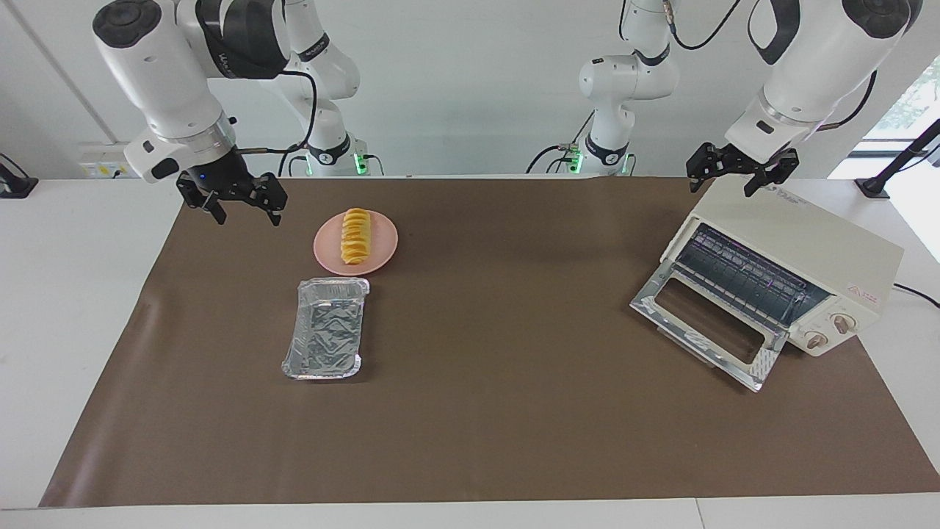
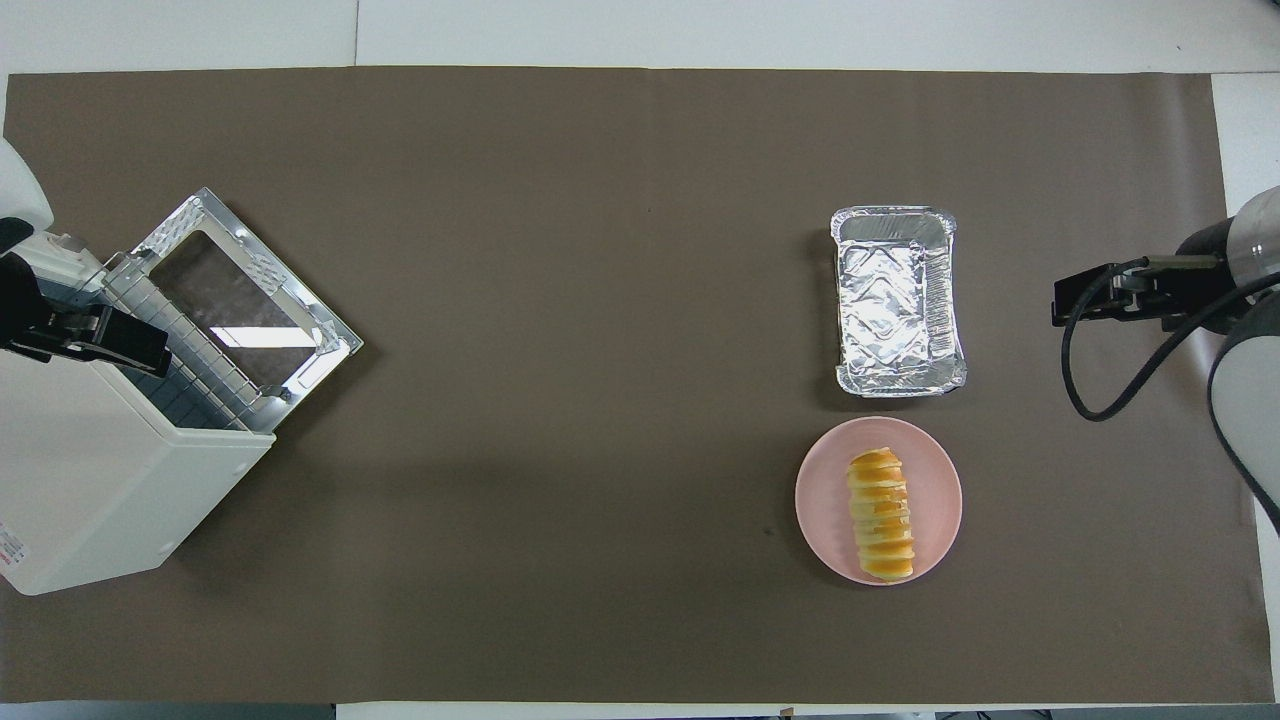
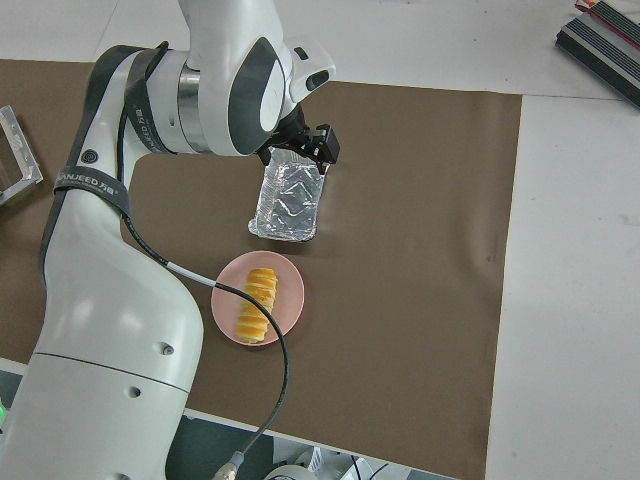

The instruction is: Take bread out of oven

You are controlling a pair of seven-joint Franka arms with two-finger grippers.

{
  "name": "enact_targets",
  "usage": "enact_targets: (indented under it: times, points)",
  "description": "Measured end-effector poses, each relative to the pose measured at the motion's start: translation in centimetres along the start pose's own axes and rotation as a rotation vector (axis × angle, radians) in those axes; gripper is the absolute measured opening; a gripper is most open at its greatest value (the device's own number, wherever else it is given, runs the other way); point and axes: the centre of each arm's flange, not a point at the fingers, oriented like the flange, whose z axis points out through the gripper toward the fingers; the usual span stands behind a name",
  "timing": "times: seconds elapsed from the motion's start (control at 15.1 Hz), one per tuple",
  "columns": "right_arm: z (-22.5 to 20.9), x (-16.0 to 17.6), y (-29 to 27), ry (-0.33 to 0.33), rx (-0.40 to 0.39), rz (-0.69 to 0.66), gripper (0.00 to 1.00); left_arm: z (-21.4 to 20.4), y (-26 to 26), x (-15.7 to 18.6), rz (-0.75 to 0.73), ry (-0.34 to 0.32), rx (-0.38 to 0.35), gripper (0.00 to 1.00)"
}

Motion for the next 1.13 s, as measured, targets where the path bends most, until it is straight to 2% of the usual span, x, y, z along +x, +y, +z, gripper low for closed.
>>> enact_targets:
  times: [1.13]
  points:
    - [0.23, -0.29, -0.01, -0.027, -0.002, -0.001, 1.00, 0.00, 0.00, 0.00, 0.000, 0.000, 0.000, 1.00]
